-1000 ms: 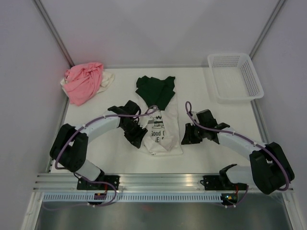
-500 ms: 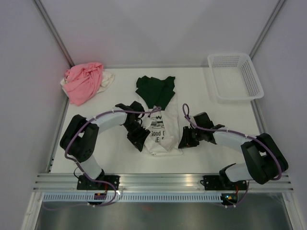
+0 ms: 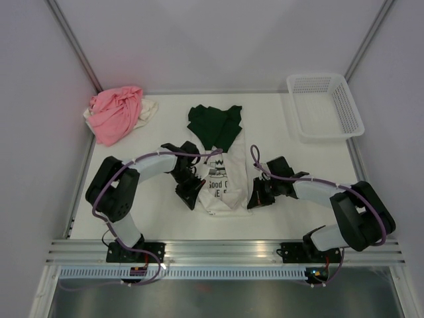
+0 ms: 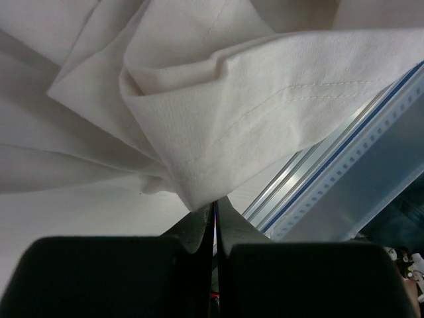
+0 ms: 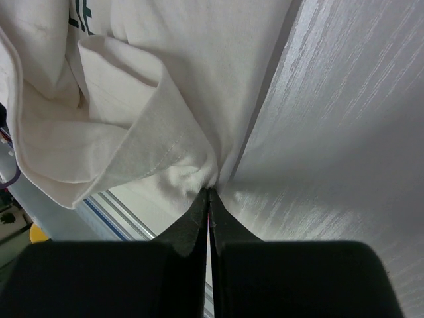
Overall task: Roll the t-shirts
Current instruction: Roll the tshirt
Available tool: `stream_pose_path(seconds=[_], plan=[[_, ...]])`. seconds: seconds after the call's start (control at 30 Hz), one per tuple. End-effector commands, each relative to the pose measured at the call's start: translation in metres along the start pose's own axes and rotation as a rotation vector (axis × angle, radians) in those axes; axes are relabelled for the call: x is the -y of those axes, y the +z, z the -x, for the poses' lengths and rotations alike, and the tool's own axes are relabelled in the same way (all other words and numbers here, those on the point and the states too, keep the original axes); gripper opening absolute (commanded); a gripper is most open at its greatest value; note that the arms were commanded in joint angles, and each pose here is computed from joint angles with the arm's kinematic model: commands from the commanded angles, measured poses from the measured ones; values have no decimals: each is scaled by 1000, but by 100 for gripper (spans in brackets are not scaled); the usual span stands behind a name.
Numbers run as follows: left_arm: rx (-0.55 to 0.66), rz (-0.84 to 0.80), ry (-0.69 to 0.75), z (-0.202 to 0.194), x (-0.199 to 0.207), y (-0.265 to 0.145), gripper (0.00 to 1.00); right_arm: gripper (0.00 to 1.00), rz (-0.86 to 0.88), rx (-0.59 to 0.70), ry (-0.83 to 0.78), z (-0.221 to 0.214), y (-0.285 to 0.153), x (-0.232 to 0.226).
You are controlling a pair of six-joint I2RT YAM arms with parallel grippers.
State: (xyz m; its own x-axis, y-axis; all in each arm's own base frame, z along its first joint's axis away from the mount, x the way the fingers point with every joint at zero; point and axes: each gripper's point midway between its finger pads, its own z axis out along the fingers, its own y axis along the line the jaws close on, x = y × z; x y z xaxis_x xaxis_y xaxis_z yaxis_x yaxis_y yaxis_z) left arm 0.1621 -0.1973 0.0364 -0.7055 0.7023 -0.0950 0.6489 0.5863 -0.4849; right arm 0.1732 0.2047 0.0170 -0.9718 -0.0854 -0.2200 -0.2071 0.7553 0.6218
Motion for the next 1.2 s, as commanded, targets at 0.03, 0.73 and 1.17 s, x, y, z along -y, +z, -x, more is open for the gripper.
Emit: stream_pose_path(seconds=[0.03, 0.73, 1.17], plan=[[8, -35, -15, -4, 9, -1, 2, 0, 37, -18, -23, 2, 1, -8], [75, 190, -151, 22, -22, -4, 36, 9, 1, 55, -42, 12, -7, -6], [98, 78, -240, 15, -2, 8, 29, 13, 14, 23, -32, 0, -2, -2]])
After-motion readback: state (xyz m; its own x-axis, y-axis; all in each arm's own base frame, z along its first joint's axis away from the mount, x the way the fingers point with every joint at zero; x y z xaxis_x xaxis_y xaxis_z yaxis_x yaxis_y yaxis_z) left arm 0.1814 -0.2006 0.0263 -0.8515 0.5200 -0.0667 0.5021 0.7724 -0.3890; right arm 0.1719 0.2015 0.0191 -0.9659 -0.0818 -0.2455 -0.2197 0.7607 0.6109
